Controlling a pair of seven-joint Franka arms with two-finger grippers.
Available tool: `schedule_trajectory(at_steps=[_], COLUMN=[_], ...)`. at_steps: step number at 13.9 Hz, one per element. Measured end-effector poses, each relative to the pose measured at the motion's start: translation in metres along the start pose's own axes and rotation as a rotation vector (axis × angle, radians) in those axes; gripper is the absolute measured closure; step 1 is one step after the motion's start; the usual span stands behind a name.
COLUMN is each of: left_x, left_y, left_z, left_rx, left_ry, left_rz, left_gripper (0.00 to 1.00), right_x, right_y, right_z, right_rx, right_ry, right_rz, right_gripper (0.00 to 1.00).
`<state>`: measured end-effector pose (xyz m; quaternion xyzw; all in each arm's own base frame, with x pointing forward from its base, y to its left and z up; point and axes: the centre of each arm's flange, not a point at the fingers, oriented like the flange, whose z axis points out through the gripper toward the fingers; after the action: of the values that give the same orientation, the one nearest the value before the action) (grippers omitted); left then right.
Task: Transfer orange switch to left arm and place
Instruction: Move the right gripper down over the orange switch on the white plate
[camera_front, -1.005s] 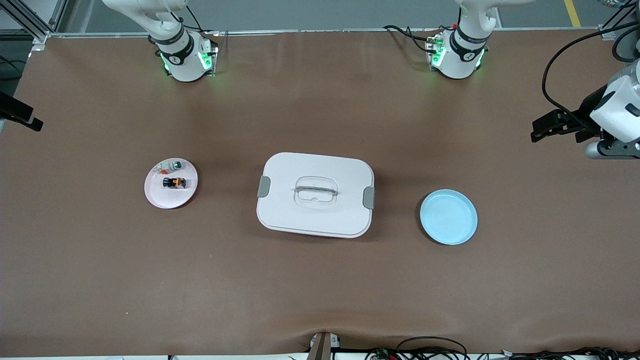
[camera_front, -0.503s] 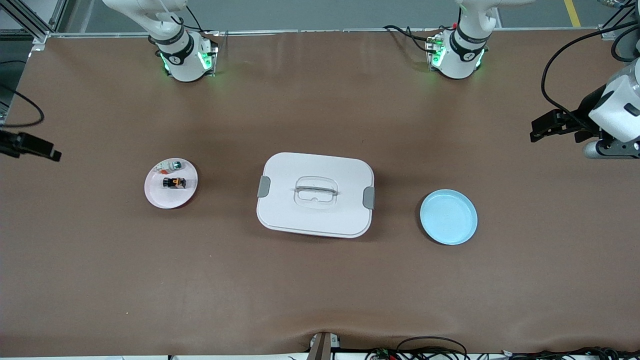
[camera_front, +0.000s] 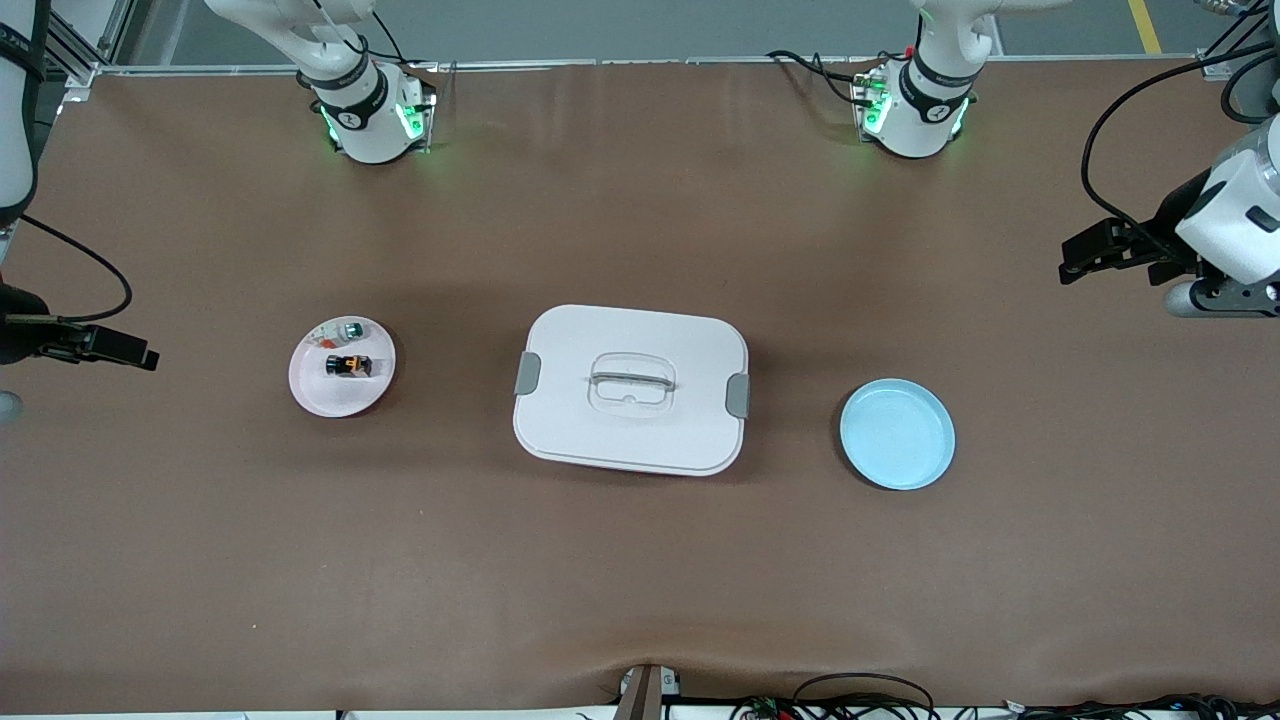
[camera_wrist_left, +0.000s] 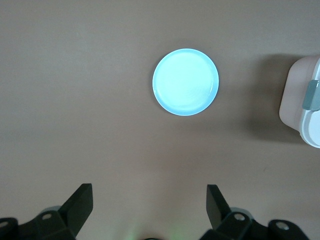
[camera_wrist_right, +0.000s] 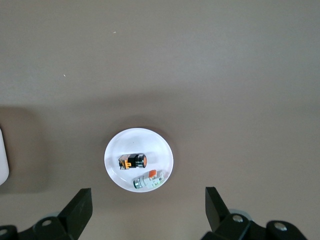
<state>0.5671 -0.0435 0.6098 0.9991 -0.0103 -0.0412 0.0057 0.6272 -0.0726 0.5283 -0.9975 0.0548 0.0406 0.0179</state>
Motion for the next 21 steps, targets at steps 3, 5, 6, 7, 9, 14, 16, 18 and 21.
schedule_trajectory(at_steps=[3,5,6,7,9,14,16,18,21], left_x=[0.0,0.0,0.0,0.0,0.0,0.0,0.0,0.0,0.0], left_y=[0.0,0.0,0.0,0.0,0.0,0.001,0.001,0.001,0.001], left_z=[0.0,0.0,0.0,0.0,0.0,-0.001,-0.001,-0.001,-0.001], left_rx=[0.0,0.0,0.0,0.0,0.0,0.0,0.0,0.0,0.0], left_ry=[0.0,0.0,0.0,0.0,0.001,0.002,0.003,0.003,0.003], left_rz=[0.0,0.0,0.001,0.001,0.001,0.001,0.001,0.001,0.001], left_gripper=[0.0,0.0,0.0,0.0,0.0,0.0,0.0,0.0,0.0], right_x=[0.011,0.013,0.012,0.01,0.005,-0.016,-0.033,-0.044,-0.054], right_y=[-0.012,-0.013,-0.015,-0.021,-0.042,-0.061,-0.066,-0.069,-0.068], right_z=[0.033,0.069,0.085,0.099,0.123,0.212,0.246,0.264,0.278], right_rx=[-0.004,-0.005,-0.006,-0.007,-0.015,-0.03,-0.037,-0.054,-0.068], right_ry=[0.02,0.019,0.012,0.0,-0.008,0.06,0.061,0.047,0.035], right_rz=[-0.016,-0.007,0.011,0.029,0.044,0.024,0.012,-0.007,-0.021], right_gripper=[0.0,0.0,0.0,0.0,0.0,0.0,0.0,0.0,0.0])
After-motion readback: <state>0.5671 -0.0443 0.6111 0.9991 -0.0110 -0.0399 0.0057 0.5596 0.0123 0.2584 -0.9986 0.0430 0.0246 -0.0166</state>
